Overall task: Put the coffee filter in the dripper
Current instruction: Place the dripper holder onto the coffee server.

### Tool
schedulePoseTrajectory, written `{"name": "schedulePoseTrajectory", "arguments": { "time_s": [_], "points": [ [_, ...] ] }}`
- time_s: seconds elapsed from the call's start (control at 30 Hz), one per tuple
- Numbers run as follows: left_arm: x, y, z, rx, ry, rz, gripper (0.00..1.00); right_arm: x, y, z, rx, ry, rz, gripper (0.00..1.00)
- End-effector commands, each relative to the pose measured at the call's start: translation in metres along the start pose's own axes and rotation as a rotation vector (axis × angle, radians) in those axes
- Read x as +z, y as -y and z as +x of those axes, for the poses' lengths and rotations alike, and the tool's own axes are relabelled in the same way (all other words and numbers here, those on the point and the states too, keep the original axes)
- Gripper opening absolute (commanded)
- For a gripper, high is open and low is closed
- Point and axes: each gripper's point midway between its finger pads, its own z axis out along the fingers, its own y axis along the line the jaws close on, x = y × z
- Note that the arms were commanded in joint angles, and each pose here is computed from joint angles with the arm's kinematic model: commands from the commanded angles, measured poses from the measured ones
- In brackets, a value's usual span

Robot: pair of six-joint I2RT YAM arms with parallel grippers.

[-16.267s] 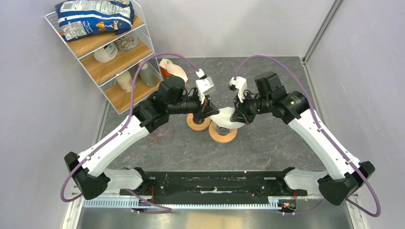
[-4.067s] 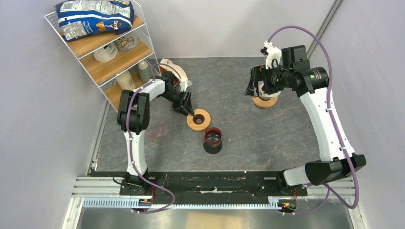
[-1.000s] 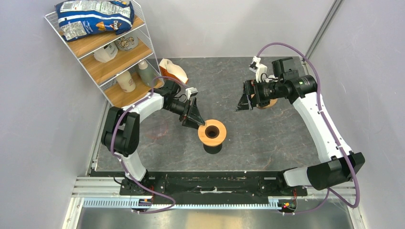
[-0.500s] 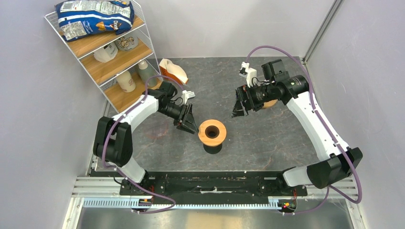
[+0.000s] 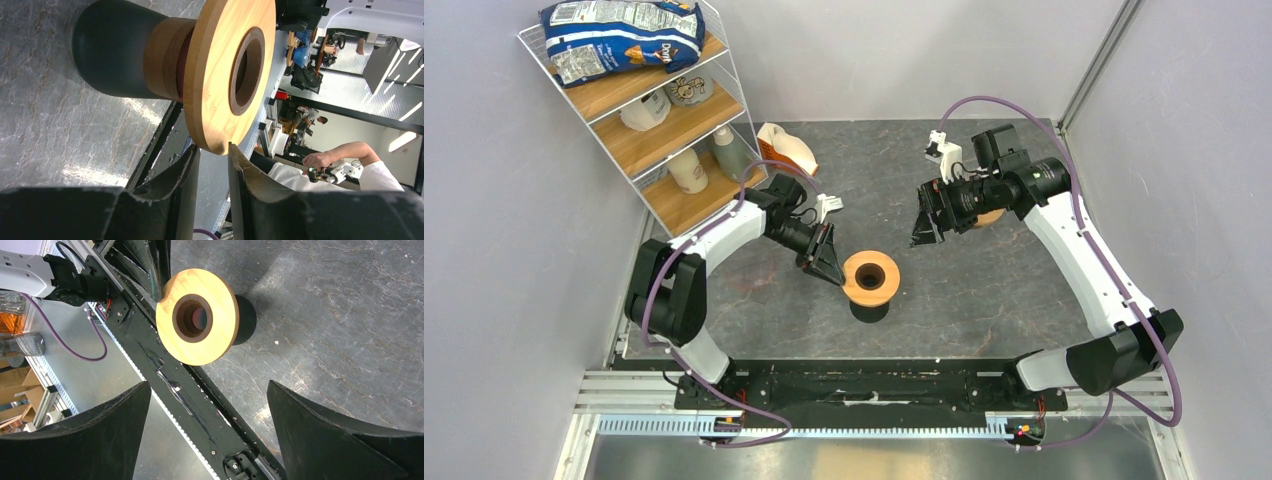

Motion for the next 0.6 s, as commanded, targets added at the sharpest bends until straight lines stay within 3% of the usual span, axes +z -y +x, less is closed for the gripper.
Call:
{"name": "schedulePoseTrajectory", "arguments": {
  "time_s": [0.0,0.3,0.4,0.43,0.5,0.57],
  "points": [
    [0.001,0.013,-0.012,0.043,0.018,0.040,0.34,-0.003,-0.002,0.001,-0.023,0.008,0.005,0.94],
    [-0.011,0.009,-0.021,0.063,0.071,-0.042,0.66,-0.005,-0.004,-0.003,-0.031,0.015,0.001,0.95],
    [-0.035,0.012,-0.023,0.090,0.129,-0.117,0.74,-0.008,-0.006,-0.007,-0.043,0.027,0.004,0.95],
    [-0.046,0.014,-0.025,0.117,0.154,-0.155,0.82,-0.009,-0.006,-0.008,-0.047,0.031,0.005,0.95],
    [-0.070,0.016,-0.028,0.181,0.195,-0.253,0.89,-0.010,-0.006,-0.009,-0.052,0.035,0.007,0.95],
    [-0.096,0.018,-0.027,0.233,0.233,-0.353,0.90,-0.010,-0.006,-0.010,-0.059,0.042,0.007,0.95]
  ]
}}
